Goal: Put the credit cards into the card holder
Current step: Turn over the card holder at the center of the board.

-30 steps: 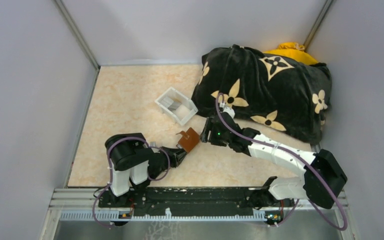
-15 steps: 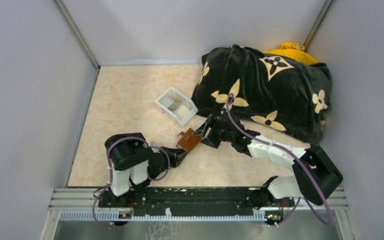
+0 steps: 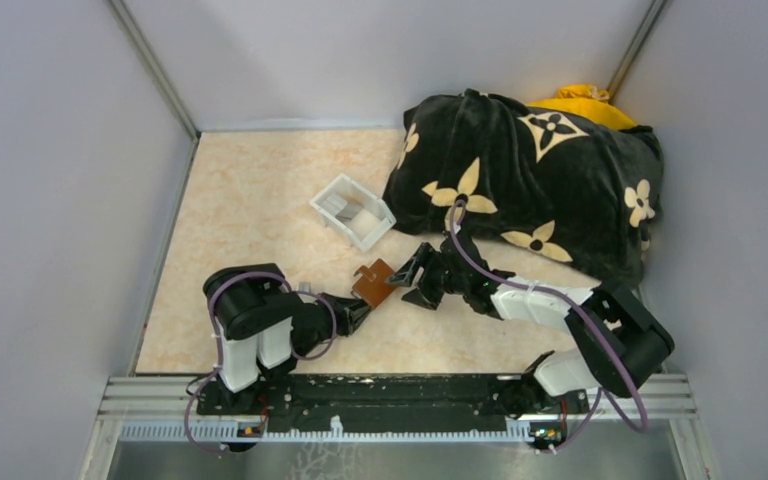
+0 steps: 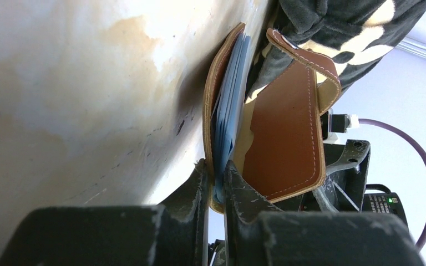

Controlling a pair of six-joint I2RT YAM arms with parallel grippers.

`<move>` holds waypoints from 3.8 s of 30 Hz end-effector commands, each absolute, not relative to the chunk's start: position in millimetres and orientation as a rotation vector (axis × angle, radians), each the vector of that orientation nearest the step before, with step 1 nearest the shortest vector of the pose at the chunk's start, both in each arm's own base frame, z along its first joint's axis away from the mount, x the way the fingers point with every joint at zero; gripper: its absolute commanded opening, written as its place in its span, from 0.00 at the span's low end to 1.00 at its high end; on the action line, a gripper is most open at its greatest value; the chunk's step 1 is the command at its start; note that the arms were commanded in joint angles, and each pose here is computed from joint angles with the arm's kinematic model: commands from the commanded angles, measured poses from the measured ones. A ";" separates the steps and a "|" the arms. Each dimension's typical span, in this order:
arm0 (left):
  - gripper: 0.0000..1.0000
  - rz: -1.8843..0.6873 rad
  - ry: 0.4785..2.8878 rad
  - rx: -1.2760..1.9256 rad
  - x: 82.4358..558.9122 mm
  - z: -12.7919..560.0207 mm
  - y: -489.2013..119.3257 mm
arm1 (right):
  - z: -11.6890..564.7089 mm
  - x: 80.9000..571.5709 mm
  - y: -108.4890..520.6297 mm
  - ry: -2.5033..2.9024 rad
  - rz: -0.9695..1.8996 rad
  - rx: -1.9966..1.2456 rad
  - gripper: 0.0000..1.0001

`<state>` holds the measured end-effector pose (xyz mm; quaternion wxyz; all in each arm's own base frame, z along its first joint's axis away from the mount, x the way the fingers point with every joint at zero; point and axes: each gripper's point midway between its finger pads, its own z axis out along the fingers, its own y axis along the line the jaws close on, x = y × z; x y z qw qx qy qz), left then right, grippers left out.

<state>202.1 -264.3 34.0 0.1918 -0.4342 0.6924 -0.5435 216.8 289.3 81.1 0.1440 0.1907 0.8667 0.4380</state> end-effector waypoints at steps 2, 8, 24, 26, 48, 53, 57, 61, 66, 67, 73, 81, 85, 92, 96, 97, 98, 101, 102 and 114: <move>0.06 -1.728 1.827 -1.257 191.3 73.0 -252.3 | 88.6 228.3 297.9 2.423 1.345 0.536 0.66; 0.06 -1.723 1.811 -1.305 191.2 72.6 -246.5 | 76.3 229.9 302.5 2.438 1.354 0.540 0.66; 0.06 -1.804 1.836 -1.290 189.1 79.2 -260.7 | 67.4 241.3 328.8 2.424 1.413 0.509 0.67; 0.06 -1.816 1.836 -1.286 189.3 80.6 -263.1 | 69.1 242.5 334.3 2.419 1.423 0.499 0.67; 0.39 -1.844 1.926 -1.234 179.9 77.0 -268.9 | 55.9 250.6 345.8 2.418 1.437 0.440 0.17; 0.57 -1.831 1.985 -1.184 166.4 74.6 -263.9 | 73.2 256.4 348.0 2.387 1.417 0.362 0.09; 0.60 -1.792 2.002 -1.166 155.9 73.7 -249.6 | 95.1 262.4 341.5 2.376 1.305 0.253 0.08; 0.61 -1.787 1.980 -1.127 151.5 80.3 -240.4 | 111.9 274.4 318.0 2.390 1.029 0.133 0.07; 0.63 -1.811 1.971 -1.086 150.1 86.2 -242.5 | 131.2 283.2 269.8 2.410 0.574 -0.058 0.01; 0.63 -1.810 1.971 -1.082 150.2 86.2 -242.6 | 131.8 282.8 259.4 2.422 0.477 -0.092 0.01; 0.62 -1.788 1.958 -1.041 152.6 86.5 -241.5 | 126.2 274.2 214.4 2.442 -0.024 -0.260 0.00; 0.62 -1.663 1.994 -1.005 154.8 69.0 -229.7 | 119.2 261.5 201.5 2.334 -0.564 -0.457 0.00; 0.61 -1.618 2.032 -0.995 152.5 59.5 -227.2 | 115.0 256.4 219.7 2.305 -0.632 -0.527 0.00; 0.61 -1.598 2.055 -1.003 150.9 54.2 -226.3 | 88.9 247.2 260.0 2.318 -0.676 -0.634 0.09; 0.61 -1.578 2.072 -1.024 150.1 49.1 -224.8 | 81.5 243.1 280.8 2.344 -0.623 -0.647 0.28; 0.61 -1.574 2.074 -1.028 150.0 48.4 -224.4 | 80.3 242.5 285.8 2.350 -0.602 -0.649 0.33; 0.61 -1.569 2.075 -1.035 150.3 47.5 -223.8 | 80.0 241.8 292.1 2.356 -0.573 -0.646 0.38; 0.61 -1.550 2.083 -1.048 150.1 44.2 -221.8 | 81.9 239.5 306.0 2.376 -0.484 -0.629 0.47; 0.61 -1.526 2.096 -1.055 149.5 39.7 -220.0 | 83.7 238.8 310.3 2.381 -0.447 -0.622 0.49; 0.63 -1.207 2.110 -0.999 173.3 34.7 -204.2 | 125.3 222.2 336.3 2.389 -0.036 -0.555 0.51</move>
